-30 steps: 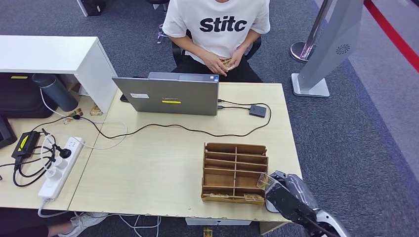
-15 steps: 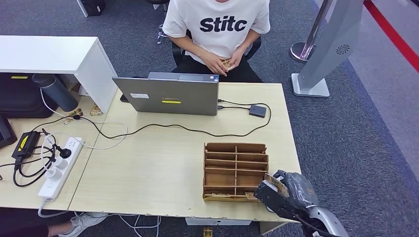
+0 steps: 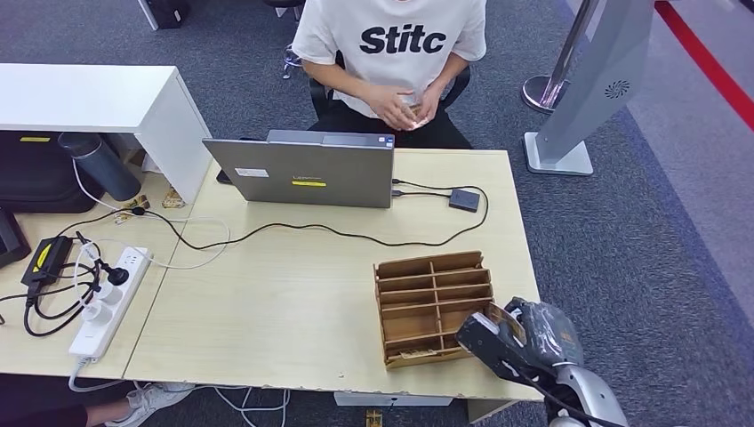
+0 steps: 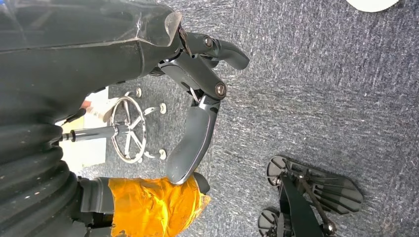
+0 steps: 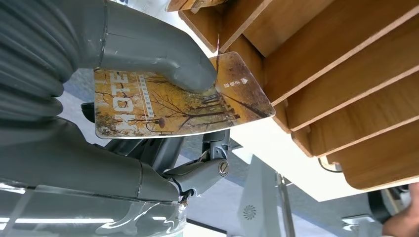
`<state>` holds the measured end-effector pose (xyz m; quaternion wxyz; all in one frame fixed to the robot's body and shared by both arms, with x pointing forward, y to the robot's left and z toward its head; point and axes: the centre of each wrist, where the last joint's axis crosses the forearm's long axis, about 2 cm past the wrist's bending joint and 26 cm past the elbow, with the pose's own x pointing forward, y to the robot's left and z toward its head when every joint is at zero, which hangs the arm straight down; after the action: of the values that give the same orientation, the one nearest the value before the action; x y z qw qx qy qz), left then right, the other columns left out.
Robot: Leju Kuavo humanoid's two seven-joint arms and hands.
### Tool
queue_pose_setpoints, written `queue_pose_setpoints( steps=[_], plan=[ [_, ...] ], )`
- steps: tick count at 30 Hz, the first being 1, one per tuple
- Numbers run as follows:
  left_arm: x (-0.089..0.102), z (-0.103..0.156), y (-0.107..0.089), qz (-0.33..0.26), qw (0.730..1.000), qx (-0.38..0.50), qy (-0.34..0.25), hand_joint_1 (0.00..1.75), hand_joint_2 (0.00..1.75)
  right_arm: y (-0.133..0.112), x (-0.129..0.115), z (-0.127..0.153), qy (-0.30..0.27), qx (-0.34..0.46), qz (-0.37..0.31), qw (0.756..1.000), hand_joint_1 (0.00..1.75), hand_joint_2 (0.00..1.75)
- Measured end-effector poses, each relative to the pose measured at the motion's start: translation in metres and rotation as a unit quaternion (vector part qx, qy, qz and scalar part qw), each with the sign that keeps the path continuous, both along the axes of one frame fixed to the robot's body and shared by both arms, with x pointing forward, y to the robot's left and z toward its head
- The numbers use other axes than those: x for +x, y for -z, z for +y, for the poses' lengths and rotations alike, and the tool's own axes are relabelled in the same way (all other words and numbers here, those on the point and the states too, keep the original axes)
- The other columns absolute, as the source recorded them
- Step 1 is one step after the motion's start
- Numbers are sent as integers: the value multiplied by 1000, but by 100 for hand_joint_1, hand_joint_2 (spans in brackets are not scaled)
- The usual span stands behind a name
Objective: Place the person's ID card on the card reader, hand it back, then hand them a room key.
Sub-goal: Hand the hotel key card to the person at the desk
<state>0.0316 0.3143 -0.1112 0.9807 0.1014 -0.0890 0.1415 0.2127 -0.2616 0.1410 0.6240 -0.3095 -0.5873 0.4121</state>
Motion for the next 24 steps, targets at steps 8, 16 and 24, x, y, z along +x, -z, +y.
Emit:
queue_pose_setpoints(
  steps=[8,16,24],
  plan=[
    [0,0,0,0,1000,0,0,0,175,0,1,-4,-18,48,-5,999,174,175],
    [0,0,0,-1,1000,-3,0,0,175,1,0,-4,-57,139,-10,989,175,175],
    [0,1,0,-2,1000,-4,1,0,175,2,-1,-6,-52,176,-13,983,175,175]
  ],
)
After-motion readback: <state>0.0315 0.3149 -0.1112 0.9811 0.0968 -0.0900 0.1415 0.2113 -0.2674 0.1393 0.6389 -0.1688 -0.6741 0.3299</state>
